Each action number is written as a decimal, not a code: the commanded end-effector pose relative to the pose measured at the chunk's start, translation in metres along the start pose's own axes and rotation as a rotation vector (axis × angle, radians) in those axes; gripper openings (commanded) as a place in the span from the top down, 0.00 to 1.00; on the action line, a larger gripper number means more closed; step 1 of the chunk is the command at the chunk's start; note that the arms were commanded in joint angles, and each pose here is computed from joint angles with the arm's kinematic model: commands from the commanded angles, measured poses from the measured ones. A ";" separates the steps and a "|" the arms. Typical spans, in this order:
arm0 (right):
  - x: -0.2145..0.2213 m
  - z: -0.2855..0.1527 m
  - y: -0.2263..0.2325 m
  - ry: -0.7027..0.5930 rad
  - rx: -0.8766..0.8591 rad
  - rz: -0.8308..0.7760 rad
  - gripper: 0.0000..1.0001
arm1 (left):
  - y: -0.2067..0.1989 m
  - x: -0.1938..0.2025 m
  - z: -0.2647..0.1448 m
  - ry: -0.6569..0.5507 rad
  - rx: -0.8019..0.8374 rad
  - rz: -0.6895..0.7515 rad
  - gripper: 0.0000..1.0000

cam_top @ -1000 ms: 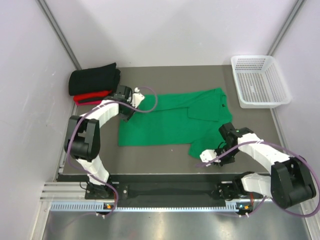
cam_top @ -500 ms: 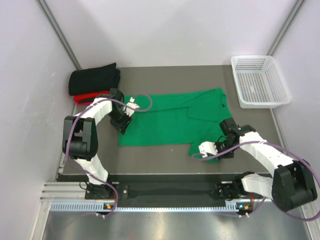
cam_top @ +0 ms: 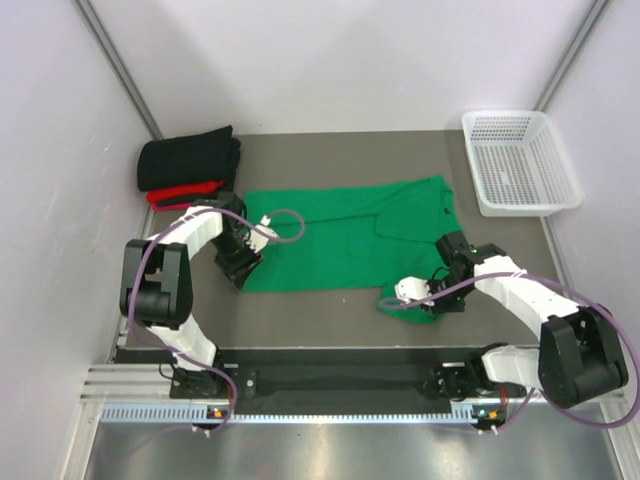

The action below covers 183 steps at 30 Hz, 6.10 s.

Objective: Fold and stack the t-shirts
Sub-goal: Fold the tshirt

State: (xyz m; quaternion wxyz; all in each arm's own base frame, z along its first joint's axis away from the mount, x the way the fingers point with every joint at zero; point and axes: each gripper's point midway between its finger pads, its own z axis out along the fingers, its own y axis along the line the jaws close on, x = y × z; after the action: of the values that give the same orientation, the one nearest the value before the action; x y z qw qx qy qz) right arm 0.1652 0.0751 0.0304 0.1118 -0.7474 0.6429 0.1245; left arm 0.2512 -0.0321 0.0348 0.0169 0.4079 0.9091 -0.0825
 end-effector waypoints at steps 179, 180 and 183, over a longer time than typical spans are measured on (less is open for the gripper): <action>0.132 -0.041 -0.202 0.054 0.289 0.842 0.86 | 0.068 -0.084 0.028 -0.011 -0.107 -0.051 1.00; 0.132 -0.042 -0.202 0.054 0.289 0.843 0.85 | 0.065 -0.079 0.026 -0.001 -0.098 -0.051 1.00; 0.133 -0.042 -0.202 0.053 0.295 0.854 0.84 | 0.052 -0.068 0.016 0.004 -0.083 -0.046 1.00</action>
State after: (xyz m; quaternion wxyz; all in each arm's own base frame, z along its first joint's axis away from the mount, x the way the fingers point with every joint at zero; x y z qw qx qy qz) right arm 0.3832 -0.0126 0.0249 0.1436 -0.4015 0.9010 0.0800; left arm 0.3742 -0.0672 0.0211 0.0898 0.3864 0.9173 -0.0349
